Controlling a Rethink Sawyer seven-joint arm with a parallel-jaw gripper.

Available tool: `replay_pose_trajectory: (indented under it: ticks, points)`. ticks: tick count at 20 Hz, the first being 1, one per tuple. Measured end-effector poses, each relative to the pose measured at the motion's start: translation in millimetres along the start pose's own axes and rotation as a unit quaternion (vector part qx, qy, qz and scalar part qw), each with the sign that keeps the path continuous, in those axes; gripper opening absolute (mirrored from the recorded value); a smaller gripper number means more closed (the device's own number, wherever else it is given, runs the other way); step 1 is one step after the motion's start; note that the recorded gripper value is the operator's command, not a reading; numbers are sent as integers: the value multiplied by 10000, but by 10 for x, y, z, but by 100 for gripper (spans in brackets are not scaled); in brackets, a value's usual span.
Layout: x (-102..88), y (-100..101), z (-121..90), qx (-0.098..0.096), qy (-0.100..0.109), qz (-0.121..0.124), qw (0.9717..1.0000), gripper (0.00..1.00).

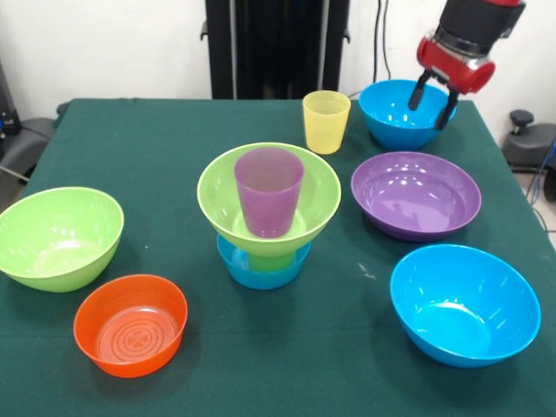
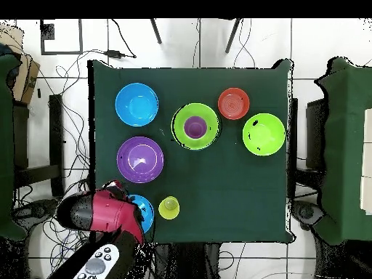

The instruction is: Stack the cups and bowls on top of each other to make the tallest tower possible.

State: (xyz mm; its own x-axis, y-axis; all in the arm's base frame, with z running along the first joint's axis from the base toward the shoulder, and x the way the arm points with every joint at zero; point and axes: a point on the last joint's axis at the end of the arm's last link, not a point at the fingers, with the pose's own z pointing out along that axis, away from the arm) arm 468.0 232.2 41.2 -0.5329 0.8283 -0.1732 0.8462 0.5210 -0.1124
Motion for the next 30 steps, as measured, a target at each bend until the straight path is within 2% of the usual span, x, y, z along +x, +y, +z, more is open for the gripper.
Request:
replay_pose_trajectory:
  ticks: [2, 8, 12, 17, 23, 24, 26, 30]
  points:
    - [-38, 18, -120, -31, 37, 52, 10000, 100]
    - [-117, 64, -253, -161, 6, 148, 9998, 100]
    - [-140, 52, -266, -184, 15, 229, 9996, 100]
    - [-103, -57, -164, -179, 14, 316, 9993, 100]
    - [91, -225, -35, -125, 76, 341, 9993, 100]
    - [183, -265, 4, -107, 131, 322, 9993, 100]
    - [236, -283, 25, -96, 172, 302, 9993, 100]
    - [468, -323, 72, -68, 463, 236, 9986, 100]
